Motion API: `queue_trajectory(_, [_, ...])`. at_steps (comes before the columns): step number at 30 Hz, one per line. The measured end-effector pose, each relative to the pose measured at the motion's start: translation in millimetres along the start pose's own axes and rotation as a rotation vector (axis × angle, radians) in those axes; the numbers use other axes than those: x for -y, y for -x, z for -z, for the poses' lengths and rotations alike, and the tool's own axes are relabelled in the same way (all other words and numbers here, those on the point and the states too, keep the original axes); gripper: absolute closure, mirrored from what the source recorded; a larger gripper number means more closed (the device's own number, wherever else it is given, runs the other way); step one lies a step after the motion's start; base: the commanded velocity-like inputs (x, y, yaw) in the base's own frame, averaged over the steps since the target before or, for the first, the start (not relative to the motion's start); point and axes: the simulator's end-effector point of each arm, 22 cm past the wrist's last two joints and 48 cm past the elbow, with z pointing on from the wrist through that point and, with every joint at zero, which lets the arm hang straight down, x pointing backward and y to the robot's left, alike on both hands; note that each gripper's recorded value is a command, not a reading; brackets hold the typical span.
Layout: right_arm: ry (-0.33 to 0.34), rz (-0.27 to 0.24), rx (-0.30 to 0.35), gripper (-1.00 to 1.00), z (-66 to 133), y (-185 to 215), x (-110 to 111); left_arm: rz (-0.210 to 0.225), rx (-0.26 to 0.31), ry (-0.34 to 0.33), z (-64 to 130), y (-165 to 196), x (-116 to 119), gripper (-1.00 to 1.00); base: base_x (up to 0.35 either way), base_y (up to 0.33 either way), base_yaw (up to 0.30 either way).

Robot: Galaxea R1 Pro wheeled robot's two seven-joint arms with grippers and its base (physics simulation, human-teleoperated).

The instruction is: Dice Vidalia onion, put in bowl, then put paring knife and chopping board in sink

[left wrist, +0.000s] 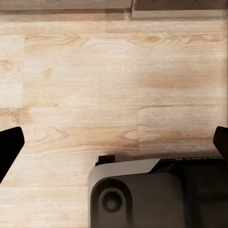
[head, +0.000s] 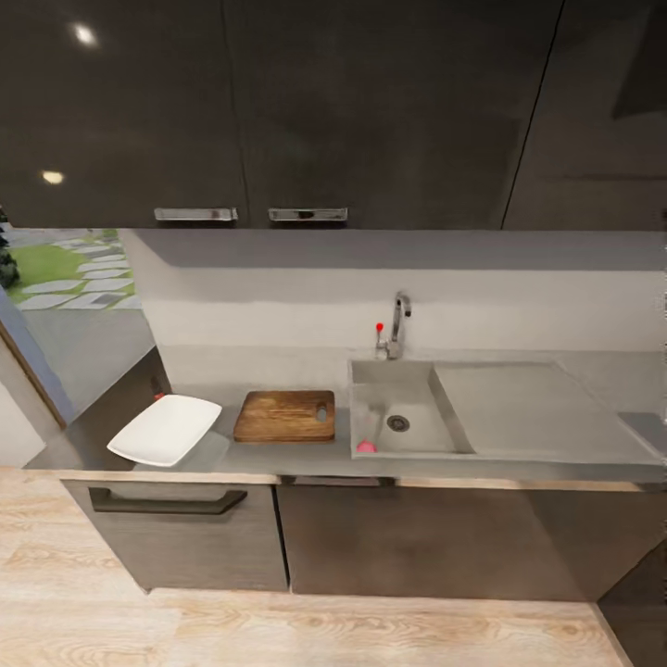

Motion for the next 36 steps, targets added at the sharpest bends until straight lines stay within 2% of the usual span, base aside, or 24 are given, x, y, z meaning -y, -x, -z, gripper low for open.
queue_trajectory(7, [0.000, -0.001, -0.002, -1.00, 0.0, -0.7, -0.2, 0.000, 0.000, 0.000, 0.0, -0.1, 0.0, -1.00, 0.009, -0.255, -0.096])
queue_trajectory(23, [0.001, -0.003, -0.013, -1.00, 0.5, -6.0, -0.9, 0.000, 0.000, 0.000, -0.1, 0.0, 0.0, -1.00, -0.007, -0.257, -0.005])
queue_trajectory(36, [0.002, -0.002, -0.014, -1.00, 0.3, -6.5, -1.0, 0.000, 0.000, 0.000, -0.4, 0.3, 0.0, -1.00, -0.239, -0.172, 0.000])
